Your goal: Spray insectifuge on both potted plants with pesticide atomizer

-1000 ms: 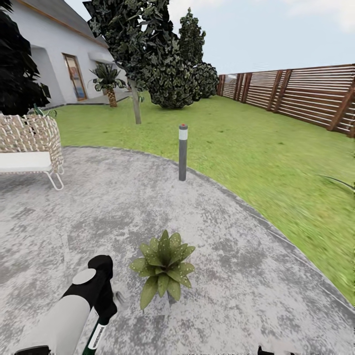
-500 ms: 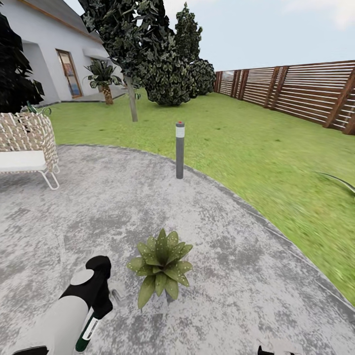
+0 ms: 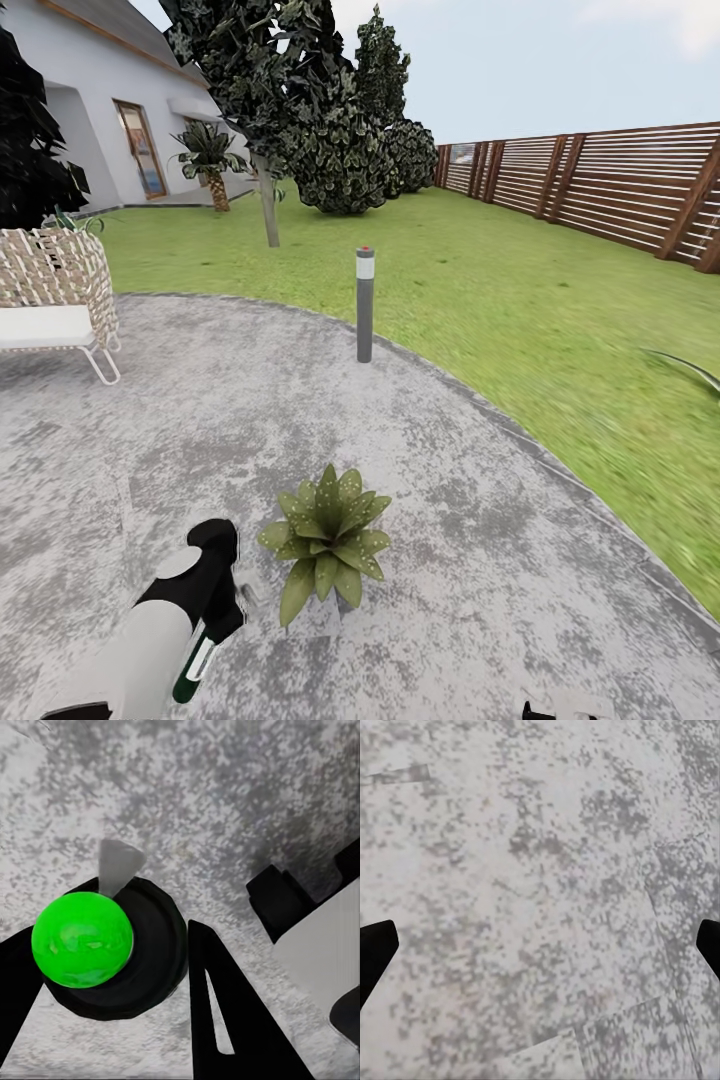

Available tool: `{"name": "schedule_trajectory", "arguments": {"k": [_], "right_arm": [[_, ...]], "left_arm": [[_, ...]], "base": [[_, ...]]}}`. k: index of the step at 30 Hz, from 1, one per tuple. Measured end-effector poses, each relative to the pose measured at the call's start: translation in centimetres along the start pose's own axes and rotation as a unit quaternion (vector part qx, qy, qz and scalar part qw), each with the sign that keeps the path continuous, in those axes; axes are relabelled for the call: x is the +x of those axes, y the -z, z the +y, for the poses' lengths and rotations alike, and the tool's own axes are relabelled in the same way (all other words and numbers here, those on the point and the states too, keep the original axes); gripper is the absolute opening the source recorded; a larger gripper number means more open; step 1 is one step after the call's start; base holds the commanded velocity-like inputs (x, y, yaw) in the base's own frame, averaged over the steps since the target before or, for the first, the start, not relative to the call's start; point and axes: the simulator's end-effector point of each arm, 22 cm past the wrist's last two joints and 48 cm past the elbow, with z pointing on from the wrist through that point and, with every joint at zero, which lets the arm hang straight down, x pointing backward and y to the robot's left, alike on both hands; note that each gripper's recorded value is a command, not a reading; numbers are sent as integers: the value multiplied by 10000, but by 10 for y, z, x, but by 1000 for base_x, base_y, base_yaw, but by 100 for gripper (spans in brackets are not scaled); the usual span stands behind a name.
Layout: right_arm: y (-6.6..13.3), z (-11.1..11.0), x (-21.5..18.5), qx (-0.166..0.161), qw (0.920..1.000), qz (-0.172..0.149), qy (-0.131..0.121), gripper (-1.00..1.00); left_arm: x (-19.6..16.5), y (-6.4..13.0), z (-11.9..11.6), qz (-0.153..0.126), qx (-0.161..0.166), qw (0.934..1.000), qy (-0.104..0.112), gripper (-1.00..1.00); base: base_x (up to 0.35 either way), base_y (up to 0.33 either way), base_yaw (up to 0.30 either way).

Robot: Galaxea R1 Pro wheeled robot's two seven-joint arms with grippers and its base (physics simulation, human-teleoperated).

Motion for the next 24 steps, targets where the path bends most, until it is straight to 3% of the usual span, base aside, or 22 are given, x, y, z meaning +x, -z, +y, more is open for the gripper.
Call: {"name": "schedule_trajectory", "arguments": {"k": [4,13,17,24], "right_arm": [[0,1,0,-1,10000,2,-3,100],[1,3,0,-22,10000,5,-10,100],[1,4,0,-26,10000,5,-9,100],[1,3,0,-23,10000,5,-9,100]], "left_arm": [[15,-3,12,-1,40,9997,235,-100],[16,-4,14,-51,46,9995,323,-100],[5,-6,9,-294,104,9987,399,-100],[-9,-34,3,-793,-113,9945,673,-100]], "base": [[0,0,93],[0,0,184],[0,0,11],[0,0,0]]}}
